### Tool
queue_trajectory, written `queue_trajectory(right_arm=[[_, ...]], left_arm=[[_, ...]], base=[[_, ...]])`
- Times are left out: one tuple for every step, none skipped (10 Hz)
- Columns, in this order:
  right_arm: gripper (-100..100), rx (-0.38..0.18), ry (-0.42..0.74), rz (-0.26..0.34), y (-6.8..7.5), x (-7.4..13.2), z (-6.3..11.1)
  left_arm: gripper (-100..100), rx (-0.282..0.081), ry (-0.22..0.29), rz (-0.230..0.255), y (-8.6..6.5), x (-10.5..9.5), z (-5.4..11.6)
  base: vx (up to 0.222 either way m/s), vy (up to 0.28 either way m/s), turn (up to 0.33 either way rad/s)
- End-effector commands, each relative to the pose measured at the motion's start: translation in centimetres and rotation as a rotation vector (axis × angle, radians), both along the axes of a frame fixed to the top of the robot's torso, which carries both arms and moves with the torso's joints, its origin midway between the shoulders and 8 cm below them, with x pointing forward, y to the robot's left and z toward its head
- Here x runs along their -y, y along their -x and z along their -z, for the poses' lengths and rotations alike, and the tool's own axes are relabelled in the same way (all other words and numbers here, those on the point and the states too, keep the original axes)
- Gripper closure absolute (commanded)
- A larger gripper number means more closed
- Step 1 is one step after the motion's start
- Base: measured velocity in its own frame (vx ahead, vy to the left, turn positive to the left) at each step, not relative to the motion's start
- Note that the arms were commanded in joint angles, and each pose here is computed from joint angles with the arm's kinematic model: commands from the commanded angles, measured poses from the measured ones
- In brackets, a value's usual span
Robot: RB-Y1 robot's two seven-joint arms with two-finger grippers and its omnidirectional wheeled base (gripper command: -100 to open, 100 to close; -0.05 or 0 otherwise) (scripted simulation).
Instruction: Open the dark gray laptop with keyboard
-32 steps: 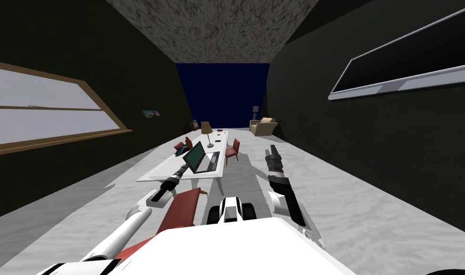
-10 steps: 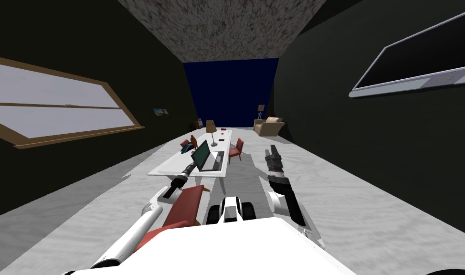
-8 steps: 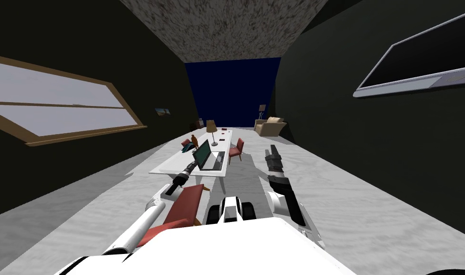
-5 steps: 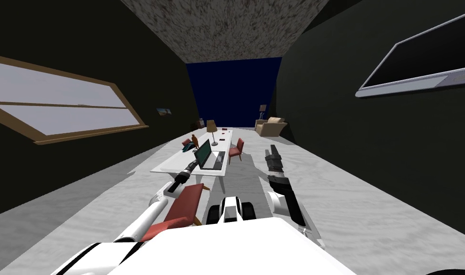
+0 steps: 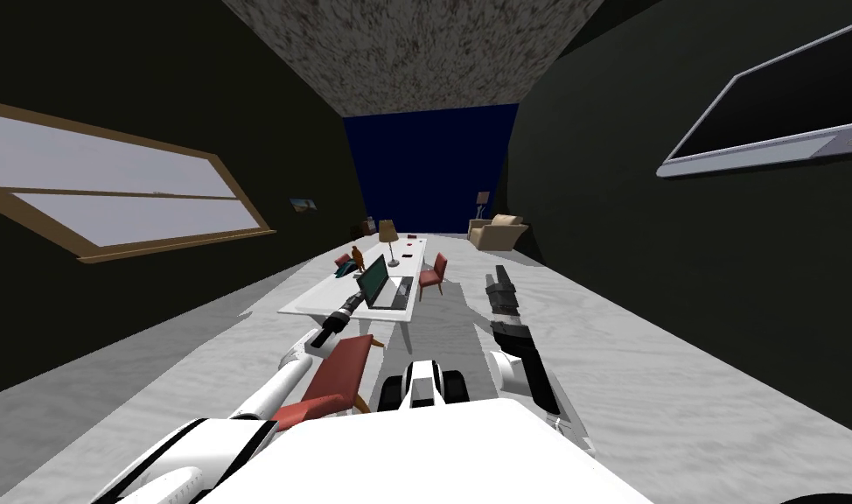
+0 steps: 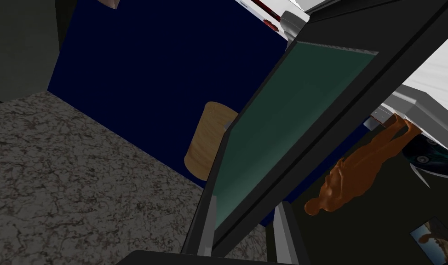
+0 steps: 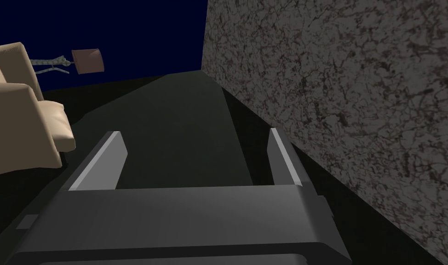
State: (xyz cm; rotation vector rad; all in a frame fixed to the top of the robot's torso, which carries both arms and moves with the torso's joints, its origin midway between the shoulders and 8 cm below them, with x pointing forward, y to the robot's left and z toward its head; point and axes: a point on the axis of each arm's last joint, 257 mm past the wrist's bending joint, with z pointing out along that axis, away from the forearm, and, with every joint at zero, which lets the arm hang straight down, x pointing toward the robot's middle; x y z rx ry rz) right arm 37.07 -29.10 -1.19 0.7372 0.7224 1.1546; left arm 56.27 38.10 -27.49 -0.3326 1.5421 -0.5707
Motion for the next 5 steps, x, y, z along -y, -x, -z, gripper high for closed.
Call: queue_trajectory(right_arm=[[0,0.000,0.000,0.000,0.0,0.0,0.0],[0,0.000,0.000,0.000,0.0,0.0,0.0],[0,0.000,0.000,0.000,0.0,0.0,0.0],[0,0.000,0.000,0.000,0.0,0.0,0.0],[0,0.000,0.000,0.000,0.0,0.0,0.0]], left_arm=[[100,0.023,-0.038,0.029,-1.0,1.0,-0.6],[100,0.001,-0.040,0.012,-1.1,0.3,0.1],[100,-0.018,-0.041,0.001,-0.8,-0.2,1.0],[100,0.025,-0.079,0.038,-2.0,1.2,-0.7],[100,0.019,-0.081,0.030,-2.4,0.9,-0.7]], base=[[-0.017,-0.035,0.100],[-0.024,-0.052,0.052],[-0.007,-0.028,-0.020],[-0.030,-0.051,0.102],[-0.029,-0.055,0.042]])
